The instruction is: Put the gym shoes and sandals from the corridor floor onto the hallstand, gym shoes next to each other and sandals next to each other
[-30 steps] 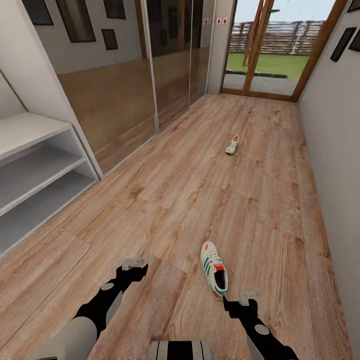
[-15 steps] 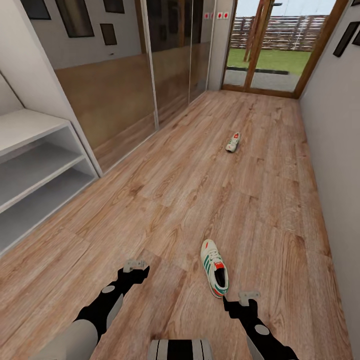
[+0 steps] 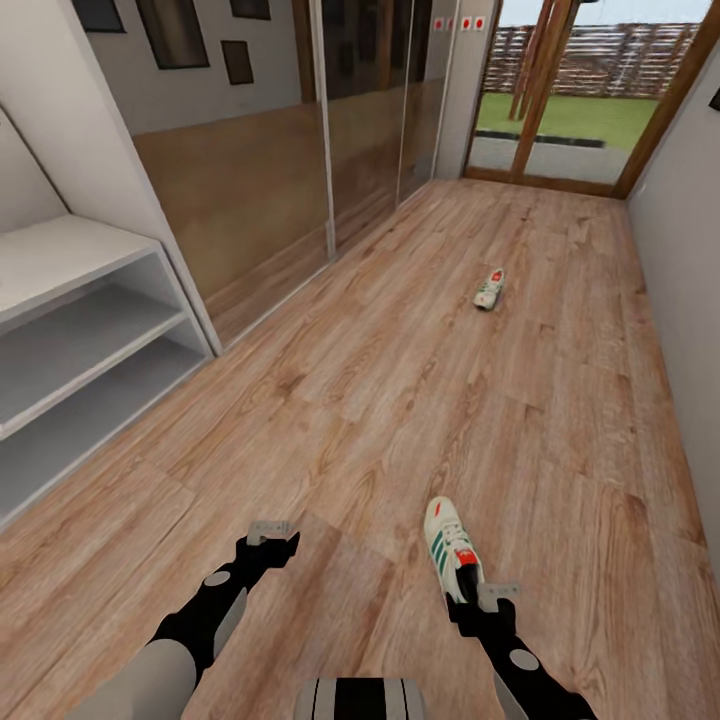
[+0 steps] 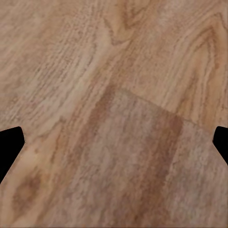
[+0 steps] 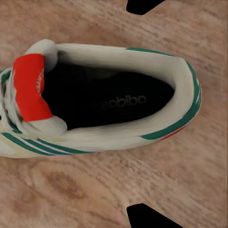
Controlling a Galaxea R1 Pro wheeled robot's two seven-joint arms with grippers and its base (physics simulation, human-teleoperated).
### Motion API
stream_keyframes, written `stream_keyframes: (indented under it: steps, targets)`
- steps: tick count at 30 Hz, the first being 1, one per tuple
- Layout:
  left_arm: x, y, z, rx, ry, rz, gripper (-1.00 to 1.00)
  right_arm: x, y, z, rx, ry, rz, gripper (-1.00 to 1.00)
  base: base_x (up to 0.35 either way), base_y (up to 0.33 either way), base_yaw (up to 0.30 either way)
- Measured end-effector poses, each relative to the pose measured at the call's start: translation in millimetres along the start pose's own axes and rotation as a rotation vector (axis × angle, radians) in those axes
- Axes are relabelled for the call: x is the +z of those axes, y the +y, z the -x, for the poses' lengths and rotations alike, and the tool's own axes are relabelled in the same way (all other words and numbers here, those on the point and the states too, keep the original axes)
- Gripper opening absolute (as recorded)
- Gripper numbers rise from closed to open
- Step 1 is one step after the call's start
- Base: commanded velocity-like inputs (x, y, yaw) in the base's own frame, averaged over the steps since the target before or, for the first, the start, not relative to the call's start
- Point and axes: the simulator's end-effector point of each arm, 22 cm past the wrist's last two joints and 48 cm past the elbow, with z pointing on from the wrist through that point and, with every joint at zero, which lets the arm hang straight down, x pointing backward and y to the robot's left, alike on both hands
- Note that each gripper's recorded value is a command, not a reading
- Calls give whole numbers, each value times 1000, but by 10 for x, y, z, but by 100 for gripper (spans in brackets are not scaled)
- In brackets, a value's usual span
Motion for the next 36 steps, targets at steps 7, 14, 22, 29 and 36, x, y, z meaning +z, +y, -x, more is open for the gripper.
stream_keyframes:
  steps: [7, 14, 22, 29, 36]
  targets:
    - [2, -8, -4, -1, 1, -1, 100, 2, -4, 1, 0, 0, -1, 100, 15, 10, 8]
    - [2, -9, -4, -1, 1, -1, 100, 1, -6, 2, 1, -1, -1, 100, 42, 2, 2]
    - [1, -9, -3, -1, 0, -1, 100, 1, -10, 3, 1, -1, -3, 100, 190, 0, 0]
    - [3, -19, -6, 6, 1, -4, 100, 2, -13, 3, 2, -1, -4, 100, 55, 0, 0]
    - [9, -87, -7, 38, 4, -20, 100, 2, -14, 3, 2, -1, -4, 100, 8, 0, 0]
